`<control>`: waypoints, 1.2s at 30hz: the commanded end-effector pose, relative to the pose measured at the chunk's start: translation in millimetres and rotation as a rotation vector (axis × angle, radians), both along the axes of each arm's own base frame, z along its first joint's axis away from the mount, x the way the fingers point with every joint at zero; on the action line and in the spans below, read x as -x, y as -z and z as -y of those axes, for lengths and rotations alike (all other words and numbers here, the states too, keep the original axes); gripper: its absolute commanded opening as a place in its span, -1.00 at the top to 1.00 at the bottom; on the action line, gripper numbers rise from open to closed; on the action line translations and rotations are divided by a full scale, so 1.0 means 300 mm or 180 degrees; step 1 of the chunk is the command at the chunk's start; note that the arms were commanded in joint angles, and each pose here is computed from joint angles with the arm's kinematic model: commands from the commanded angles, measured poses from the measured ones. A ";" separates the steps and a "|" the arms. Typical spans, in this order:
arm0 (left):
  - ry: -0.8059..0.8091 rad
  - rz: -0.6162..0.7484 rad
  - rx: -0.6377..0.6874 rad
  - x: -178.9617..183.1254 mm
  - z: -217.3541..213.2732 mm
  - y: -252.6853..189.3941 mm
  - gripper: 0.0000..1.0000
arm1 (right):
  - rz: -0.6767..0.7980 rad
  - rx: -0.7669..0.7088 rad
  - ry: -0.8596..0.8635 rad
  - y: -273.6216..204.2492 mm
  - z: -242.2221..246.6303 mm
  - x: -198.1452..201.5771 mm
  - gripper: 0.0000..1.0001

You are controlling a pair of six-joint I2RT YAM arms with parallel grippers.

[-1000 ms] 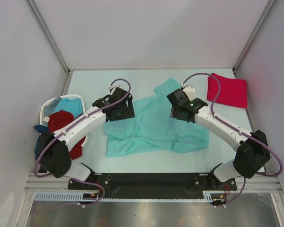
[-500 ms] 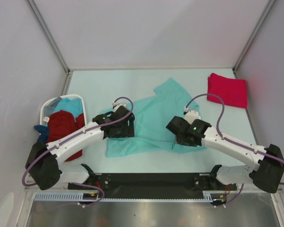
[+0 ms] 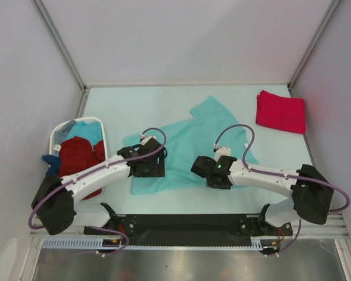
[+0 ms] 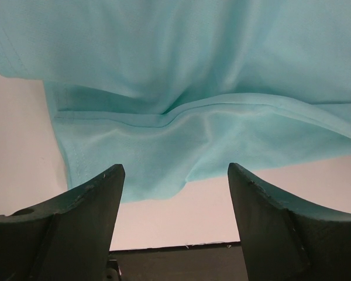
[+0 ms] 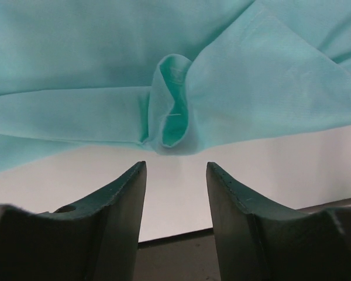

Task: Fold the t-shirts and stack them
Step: Fold the flattened tshirt in 1/3 of the way

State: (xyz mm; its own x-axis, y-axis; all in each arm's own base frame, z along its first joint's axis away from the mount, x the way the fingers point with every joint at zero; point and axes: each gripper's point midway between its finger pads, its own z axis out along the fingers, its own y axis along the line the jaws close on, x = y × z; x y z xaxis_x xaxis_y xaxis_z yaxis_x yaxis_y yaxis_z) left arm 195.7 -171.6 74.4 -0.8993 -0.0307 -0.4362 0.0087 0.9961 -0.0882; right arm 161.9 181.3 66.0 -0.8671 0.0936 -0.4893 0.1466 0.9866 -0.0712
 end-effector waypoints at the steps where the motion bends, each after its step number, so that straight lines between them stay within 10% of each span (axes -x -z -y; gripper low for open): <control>1: -0.0057 0.0081 0.0068 -0.008 0.010 -0.010 -0.55 | 0.0171 -0.0021 0.0022 0.009 -0.037 -0.049 0.09; 10: -0.0065 0.0056 0.0070 -0.008 0.015 -0.005 -0.55 | 0.0217 0.0013 0.0033 -0.009 -0.033 -0.082 0.87; 21: -0.0032 0.0029 0.0083 -0.018 0.035 0.001 -0.55 | 0.0411 0.0110 0.0079 -0.092 0.007 -0.104 0.19; 36: -0.0023 -0.0011 0.0097 -0.005 0.040 0.008 -0.55 | 0.0234 0.0255 0.0093 0.029 0.040 -0.131 0.26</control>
